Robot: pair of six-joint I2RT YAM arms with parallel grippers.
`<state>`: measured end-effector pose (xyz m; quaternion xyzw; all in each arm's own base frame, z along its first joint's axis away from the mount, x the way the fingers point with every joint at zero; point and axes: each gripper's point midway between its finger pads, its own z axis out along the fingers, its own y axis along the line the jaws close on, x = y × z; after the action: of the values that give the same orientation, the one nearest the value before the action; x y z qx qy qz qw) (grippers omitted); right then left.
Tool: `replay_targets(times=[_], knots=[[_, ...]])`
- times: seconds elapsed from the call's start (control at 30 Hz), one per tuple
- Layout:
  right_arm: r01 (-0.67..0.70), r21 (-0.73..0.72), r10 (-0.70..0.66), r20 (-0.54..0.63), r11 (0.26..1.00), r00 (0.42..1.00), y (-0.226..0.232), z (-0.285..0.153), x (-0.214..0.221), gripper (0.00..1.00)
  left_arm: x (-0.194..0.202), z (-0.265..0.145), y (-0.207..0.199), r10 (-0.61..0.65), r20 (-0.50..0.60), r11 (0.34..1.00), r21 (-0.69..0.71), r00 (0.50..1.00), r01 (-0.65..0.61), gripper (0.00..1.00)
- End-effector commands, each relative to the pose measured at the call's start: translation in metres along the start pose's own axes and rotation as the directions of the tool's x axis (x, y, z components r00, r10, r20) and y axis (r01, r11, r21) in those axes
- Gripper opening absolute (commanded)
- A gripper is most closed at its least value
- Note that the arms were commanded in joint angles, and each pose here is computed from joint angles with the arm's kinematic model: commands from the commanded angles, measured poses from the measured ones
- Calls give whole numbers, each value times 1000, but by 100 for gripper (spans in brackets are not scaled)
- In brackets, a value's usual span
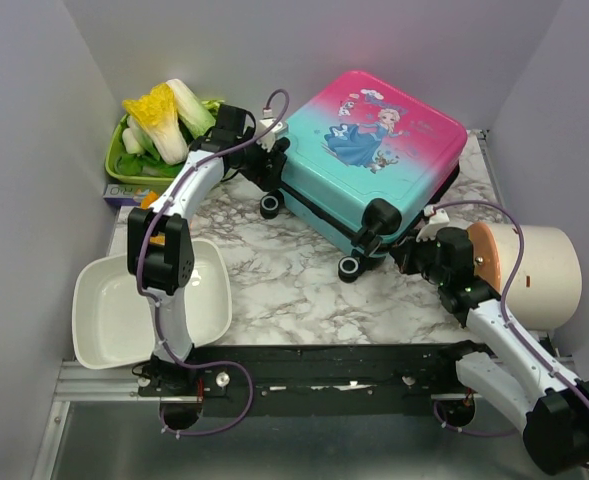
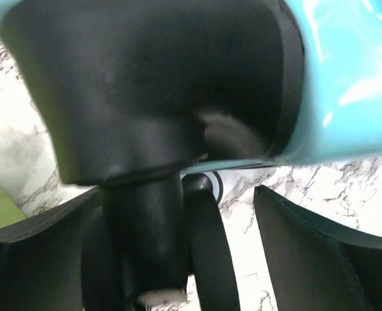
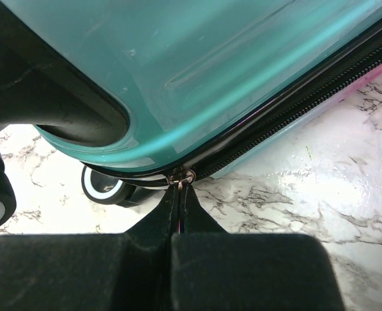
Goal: Open, take out, and arrange the luggage
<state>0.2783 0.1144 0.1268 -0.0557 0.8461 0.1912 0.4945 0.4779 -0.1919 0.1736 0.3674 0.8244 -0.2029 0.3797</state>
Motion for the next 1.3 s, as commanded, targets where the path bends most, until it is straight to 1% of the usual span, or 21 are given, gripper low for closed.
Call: replay_targets(times=[0.0, 0.1, 0.13, 0.2, 0.23, 0.37, 0.4, 0.47, 0.5, 0.53, 0.57, 0.6, 0.67, 0.73, 0.87, 1.0, 1.03, 1.1, 1.13, 1.23, 1.27], knots=[[55, -77, -34, 254, 995, 967, 21, -8, -68, 1, -9, 3, 14, -7, -16, 997, -74, 1000, 5, 98], [54, -73, -34, 251, 996, 967, 20, -7, -67, 1, -16, 0, 6, 5, 12, 999, -35, 1000, -5, 72], [51, -71, -32, 250, 996, 968, 19, -7, -67, 1, -20, -1, 5, 15, 29, 999, -30, 999, -14, 47], [48, -64, -31, 247, 997, 969, 18, -6, -66, 1, -26, -6, 2, 26, 51, 999, -27, 998, -24, 11], [49, -62, -33, 246, 997, 969, 17, -6, -66, 1, -30, -8, 5, 15, 65, 999, -48, 998, -12, 0], [37, -17, -31, 262, 999, 964, 11, -5, -76, 1, -38, -26, 3, -24, 108, 996, -78, 994, 32, 0], [31, 10, -32, 270, 999, 962, 6, -4, -81, 1, -23, -24, -2, -58, 87, 995, -72, 994, 64, 0], [26, 34, -34, 273, 999, 962, 3, -3, -86, 1, -38, -41, -8, -101, 179, 987, -105, 979, 121, 0], [27, 42, -37, 268, 999, 963, 2, 0, -91, 1, -11, -34, -17, -158, 157, 981, -90, 975, 173, 0], [28, 45, -39, 263, 999, 964, 1, 2, -92, 1, -22, -39, -17, -151, 235, 979, -100, 960, 178, 0], [29, 43, -40, 258, 999, 965, 0, 4, -92, 1, -33, -55, -32, -199, 301, 969, -85, 933, 234, 0], [34, 32, -41, 254, 999, 966, 0, 5, -94, 1, -10, -48, -43, -241, 289, 959, -72, 926, 273, 0], [43, 22, -48, 253, 999, 966, 1, 7, -97, 1, -20, -63, -56, -267, 362, 940, -105, 893, 323, 0], [60, 8, -60, 270, 998, 961, 4, 4, -100, 1, -6, -56, -83, -273, 342, 933, -134, 899, 334, 0], [128, -76, -100, 300, 989, 949, 21, -6, -98, 1, -16, -69, -113, -319, 405, 913, -112, 857, 392, 0], [168, -163, -117, 284, 972, 952, 36, -19, -82, 1, -23, -86, -104, -428, 472, 826, -142, 771, 545, 0], [173, -185, -112, 297, 967, 948, 40, -22, -79, 1, -21, -91, -94, -492, 516, 738, -180, 701, 650, 0], [198, -248, -106, 339, 948, 935, 51, -29, -74, 1, -18, -97, -83, -519, 550, 655, -236, 655, 718, 0], [217, -269, -113, 353, 938, 929, 55, -32, -74, 1, -16, -107, -70, -505, 594, 584, -299, 626, 755, 0], [279, -348, -154, 348, 895, 925, 71, -43, -66, 1, -22, -112, -68, -507, 614, 546, -314, 605, 777, 0], [291, -359, -161, 350, 887, 923, 73, -45, -65, 1, -25, -114, -67, -508, 635, 523, -309, 582, 794, 0]])
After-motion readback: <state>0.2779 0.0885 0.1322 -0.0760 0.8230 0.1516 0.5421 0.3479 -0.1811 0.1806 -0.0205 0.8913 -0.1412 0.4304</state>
